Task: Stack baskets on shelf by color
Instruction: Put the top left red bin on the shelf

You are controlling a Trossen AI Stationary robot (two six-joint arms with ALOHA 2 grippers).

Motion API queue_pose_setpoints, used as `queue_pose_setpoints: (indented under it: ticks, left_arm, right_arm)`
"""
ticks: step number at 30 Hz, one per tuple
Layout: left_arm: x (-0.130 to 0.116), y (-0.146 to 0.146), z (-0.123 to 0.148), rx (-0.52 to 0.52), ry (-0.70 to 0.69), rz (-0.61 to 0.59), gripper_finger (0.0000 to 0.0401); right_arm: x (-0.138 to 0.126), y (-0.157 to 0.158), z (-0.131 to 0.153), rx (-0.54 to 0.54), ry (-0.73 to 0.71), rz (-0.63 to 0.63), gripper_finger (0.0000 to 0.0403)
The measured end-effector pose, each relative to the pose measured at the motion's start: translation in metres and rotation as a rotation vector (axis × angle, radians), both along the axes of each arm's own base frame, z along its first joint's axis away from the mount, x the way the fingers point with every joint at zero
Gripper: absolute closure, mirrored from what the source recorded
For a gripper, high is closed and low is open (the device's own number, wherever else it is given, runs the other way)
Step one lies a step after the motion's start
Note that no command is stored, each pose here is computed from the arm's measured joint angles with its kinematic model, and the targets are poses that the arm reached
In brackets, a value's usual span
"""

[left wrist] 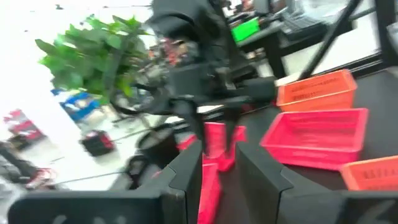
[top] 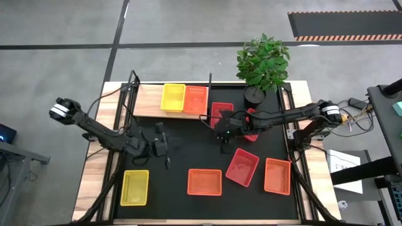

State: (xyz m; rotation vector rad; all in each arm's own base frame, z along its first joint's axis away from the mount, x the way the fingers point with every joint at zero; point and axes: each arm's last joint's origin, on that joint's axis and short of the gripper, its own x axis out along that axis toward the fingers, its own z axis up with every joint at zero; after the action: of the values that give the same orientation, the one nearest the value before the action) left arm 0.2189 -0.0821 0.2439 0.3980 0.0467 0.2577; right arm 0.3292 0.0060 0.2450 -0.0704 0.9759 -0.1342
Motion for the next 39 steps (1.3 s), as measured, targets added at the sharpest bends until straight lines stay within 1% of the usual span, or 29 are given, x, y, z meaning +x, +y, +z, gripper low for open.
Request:
queue_pose_setpoints:
  ticks: [2,4,7,12,18,21,24,27,31,33,37,39]
  left_arm:
    - [-0.005,0.003,0.004,0.034,0.004,0.019,0.0322]
    - [-0.012,0.006,0.007,0.065,0.007,0.02,0.0322]
    - [-0.021,0.011,0.015,0.079,-0.002,0.043,0.0322]
    - [-0.04,0.02,0.031,0.064,-0.043,0.073,0.0322]
    - [-0.056,0.028,0.042,0.041,-0.078,0.074,0.0322]
    - [-0.06,0.03,0.042,0.035,-0.075,0.073,0.0322]
    - [-0.061,0.03,0.037,0.016,-0.065,0.069,0.0322]
    - [-0.062,0.03,0.032,0.01,-0.058,0.067,0.0322]
    - [-0.062,0.031,0.029,0.012,-0.052,0.067,0.0322]
    - [-0.063,0.031,0.029,0.008,-0.06,0.068,0.0322]
    - [-0.067,0.034,0.038,-0.011,-0.1,0.104,0.0322]
    - [-0.071,0.036,0.042,0.006,-0.112,0.124,0.0322]
  right_arm:
    - [-0.001,-0.001,-0.007,-0.015,0.014,-0.023,0.0247]
    - [-0.002,-0.003,-0.015,-0.054,0.041,-0.06,0.0234]
    - [-0.001,-0.006,-0.028,-0.103,0.087,-0.083,0.0219]
    - [0.006,-0.014,-0.049,-0.111,0.159,-0.091,0.0208]
    - [0.013,-0.027,-0.073,-0.122,0.234,-0.104,0.0214]
    - [0.016,-0.032,-0.081,-0.128,0.26,-0.104,0.023]
    - [0.018,-0.034,-0.085,-0.134,0.272,-0.096,0.0258]
    - [0.019,-0.033,-0.085,-0.138,0.267,-0.084,0.0303]
    - [0.019,-0.033,-0.083,-0.138,0.259,-0.085,0.0376]
    - [0.018,-0.032,-0.079,-0.138,0.247,-0.083,0.0387]
    - [0.016,-0.026,-0.069,-0.128,0.211,-0.085,0.0393]
    - [0.015,-0.022,-0.062,-0.126,0.186,-0.081,0.0393]
